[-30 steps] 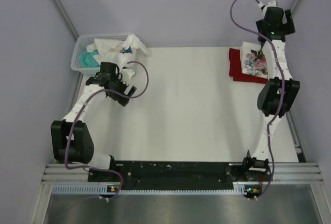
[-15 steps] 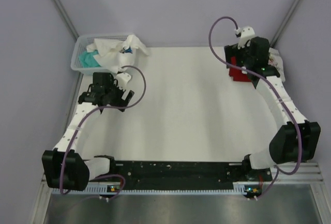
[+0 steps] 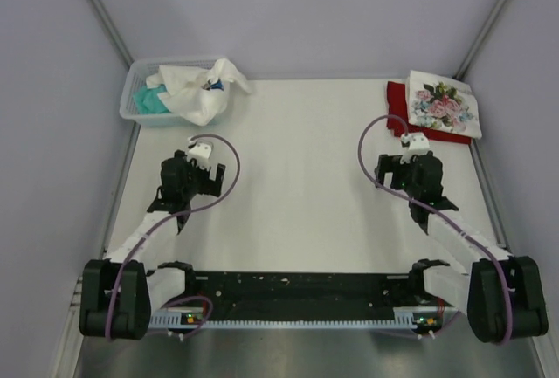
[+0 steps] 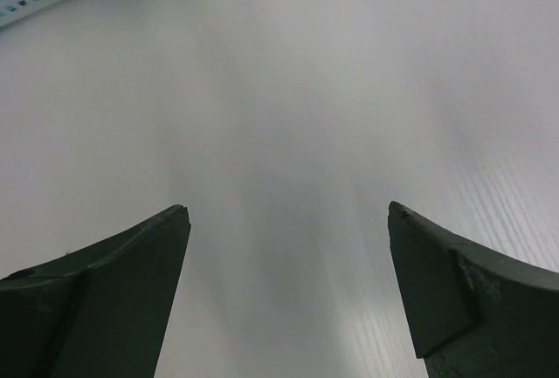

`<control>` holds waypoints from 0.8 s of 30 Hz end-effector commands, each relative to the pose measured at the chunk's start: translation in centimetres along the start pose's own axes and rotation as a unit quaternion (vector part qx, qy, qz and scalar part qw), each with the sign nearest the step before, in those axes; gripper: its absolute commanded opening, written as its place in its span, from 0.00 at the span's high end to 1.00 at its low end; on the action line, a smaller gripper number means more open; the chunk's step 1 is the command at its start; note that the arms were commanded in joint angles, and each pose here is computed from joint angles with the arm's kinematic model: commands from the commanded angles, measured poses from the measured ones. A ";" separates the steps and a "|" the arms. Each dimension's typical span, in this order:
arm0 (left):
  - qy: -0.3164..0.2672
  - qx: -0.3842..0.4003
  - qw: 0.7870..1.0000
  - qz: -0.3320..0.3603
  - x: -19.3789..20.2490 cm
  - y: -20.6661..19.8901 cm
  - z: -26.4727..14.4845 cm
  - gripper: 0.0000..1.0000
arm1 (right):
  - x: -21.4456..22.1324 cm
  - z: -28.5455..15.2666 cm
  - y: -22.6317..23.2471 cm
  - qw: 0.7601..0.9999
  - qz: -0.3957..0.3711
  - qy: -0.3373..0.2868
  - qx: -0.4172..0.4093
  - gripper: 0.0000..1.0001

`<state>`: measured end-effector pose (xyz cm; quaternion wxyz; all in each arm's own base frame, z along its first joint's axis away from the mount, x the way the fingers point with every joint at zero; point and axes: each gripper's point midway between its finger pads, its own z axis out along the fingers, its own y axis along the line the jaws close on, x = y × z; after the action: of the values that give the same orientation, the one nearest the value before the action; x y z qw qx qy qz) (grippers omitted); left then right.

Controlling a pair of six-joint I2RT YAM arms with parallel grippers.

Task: Fold and stack the t-shirts
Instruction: Put the neatly folded tshirt into the corner of the board with the right arm

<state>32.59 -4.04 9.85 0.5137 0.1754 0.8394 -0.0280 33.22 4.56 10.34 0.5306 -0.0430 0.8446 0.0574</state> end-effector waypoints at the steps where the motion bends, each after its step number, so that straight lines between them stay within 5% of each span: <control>1: -0.135 -0.068 0.987 -0.051 -4.9 2.5 0.7 0.01 | -3.1 -0.9 -1.9 0.990 0.011 -0.129 0.052 0.01; 5: -0.159 -0.089 0.982 -0.047 -3.3 2.8 1.0 0.01 | -2.0 -1.5 -1.3 0.983 0.018 -0.182 0.035 0.01; 24: -0.183 -0.065 0.980 -0.051 -3.5 2.5 0.3 0.01 | -2.2 -1.3 -0.7 0.982 0.022 -0.184 0.022 0.01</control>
<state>34.76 -2.46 11.35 0.6387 0.0873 0.7641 -0.0218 32.77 3.39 11.88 0.6628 -0.0044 0.7472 0.0494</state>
